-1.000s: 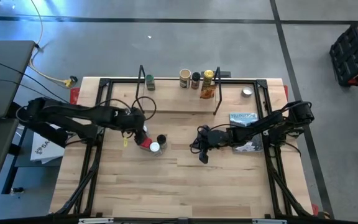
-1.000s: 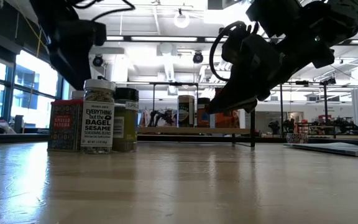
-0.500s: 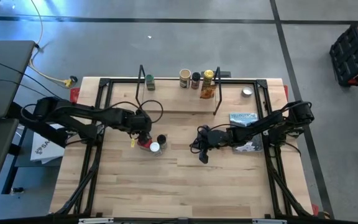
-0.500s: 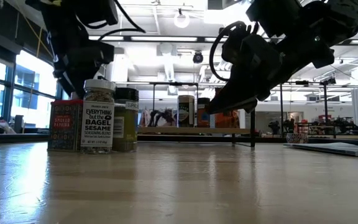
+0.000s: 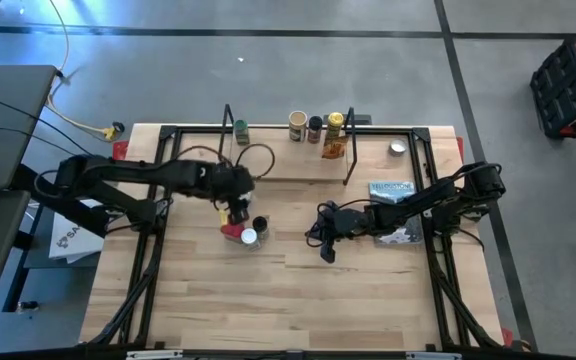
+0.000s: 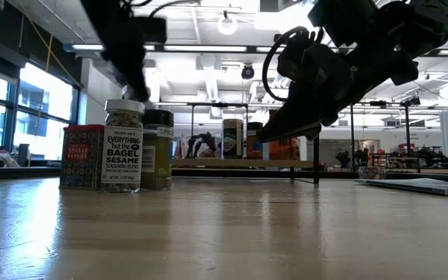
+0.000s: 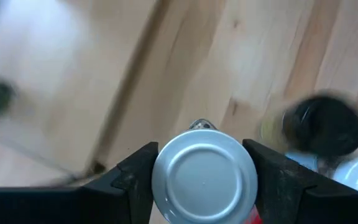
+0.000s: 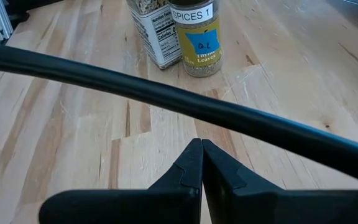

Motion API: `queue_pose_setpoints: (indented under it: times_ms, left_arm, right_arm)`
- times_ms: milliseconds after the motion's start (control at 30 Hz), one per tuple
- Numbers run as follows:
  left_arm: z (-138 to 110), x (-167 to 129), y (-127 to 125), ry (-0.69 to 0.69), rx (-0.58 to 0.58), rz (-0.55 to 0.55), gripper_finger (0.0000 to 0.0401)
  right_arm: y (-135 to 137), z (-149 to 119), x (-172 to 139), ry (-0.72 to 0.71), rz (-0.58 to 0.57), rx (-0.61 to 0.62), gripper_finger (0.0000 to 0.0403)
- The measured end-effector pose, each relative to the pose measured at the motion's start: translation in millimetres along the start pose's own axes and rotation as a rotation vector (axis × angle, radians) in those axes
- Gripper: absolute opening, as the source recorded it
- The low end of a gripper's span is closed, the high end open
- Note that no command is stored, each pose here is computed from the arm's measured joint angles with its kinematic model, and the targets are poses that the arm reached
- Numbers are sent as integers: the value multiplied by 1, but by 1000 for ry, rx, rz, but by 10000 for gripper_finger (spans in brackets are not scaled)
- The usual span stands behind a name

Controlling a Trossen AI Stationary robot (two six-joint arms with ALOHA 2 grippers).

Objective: Shelf spices
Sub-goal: Put the top white seasoning bottle on the shelf

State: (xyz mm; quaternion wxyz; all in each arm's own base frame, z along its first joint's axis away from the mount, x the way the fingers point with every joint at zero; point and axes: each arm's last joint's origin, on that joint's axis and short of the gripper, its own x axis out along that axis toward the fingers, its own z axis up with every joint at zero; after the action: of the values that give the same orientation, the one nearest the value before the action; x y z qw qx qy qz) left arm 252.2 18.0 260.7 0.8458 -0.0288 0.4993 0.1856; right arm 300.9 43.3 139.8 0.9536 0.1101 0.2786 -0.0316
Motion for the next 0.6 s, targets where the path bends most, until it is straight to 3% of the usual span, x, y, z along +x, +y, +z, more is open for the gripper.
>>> queue_pose_setpoints:
  times_ms: [167,333,467,600]
  left_arm:
    - [27,-17,19,-111,-5,21,198]
    - [51,-22,54,-219,-197,73,198]
    - [71,-9,85,-217,-291,139,198]
    - [98,8,115,-194,-341,126,198]
  right_arm:
    - [0,0,0,0,0,0,0]
    - [0,0,0,-1,0,-3,0]
    - [0,1,0,-5,1,-7,0]
    - [0,1,0,-9,-8,-7,0]
